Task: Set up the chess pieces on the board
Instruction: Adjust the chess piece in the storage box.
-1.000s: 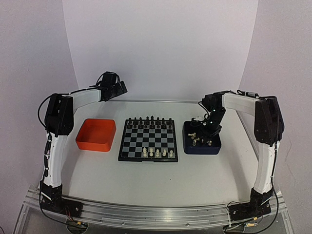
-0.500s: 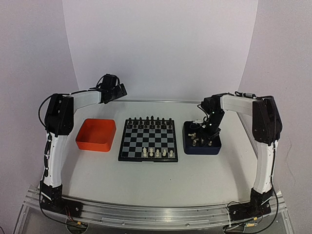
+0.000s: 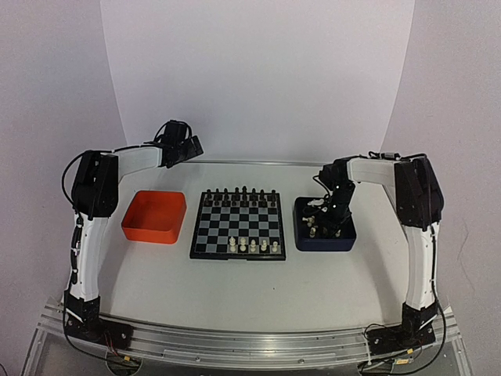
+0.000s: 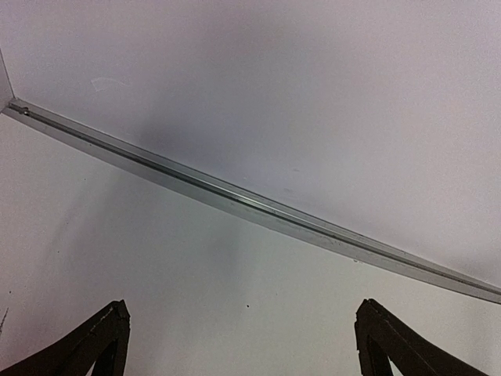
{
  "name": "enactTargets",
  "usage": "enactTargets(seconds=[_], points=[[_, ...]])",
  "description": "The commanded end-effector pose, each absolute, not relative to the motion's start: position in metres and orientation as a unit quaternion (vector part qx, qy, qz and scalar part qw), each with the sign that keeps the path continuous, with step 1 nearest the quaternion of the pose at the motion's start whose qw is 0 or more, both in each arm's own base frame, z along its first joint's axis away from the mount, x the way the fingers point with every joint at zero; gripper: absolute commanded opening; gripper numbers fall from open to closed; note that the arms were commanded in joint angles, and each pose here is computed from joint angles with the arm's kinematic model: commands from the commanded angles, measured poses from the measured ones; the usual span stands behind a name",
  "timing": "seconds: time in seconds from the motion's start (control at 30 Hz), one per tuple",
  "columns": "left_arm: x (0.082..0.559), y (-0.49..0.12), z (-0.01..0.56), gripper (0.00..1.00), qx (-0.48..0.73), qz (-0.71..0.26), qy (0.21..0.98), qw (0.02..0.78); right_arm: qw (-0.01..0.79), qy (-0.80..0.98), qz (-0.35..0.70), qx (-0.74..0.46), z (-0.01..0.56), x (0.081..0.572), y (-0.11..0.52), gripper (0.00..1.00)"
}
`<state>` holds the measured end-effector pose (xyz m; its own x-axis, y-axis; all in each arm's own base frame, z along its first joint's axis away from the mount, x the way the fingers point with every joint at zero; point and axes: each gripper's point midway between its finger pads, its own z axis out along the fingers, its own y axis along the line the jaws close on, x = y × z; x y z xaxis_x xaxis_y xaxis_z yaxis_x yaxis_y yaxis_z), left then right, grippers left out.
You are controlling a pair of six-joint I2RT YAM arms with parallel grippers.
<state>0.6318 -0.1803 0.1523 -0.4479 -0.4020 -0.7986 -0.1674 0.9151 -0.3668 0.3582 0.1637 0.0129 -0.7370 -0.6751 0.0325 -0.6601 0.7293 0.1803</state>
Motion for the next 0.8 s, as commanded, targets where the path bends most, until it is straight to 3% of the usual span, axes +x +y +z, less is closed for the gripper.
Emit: enactTargets(seconds=[0.0,0.77], points=[[0.633,-0.170,0.194,1.00,-0.188,-0.126,0.817,0.531,0.037,-0.932,-0.054,0.355,0.007,0.372,0.161,0.38],[0.633,-0.163,0.188,1.00,-0.197,-0.122,0.817,0.528,-0.033,-0.934,-0.094,0.342,0.037,0.401,0.185,0.41]])
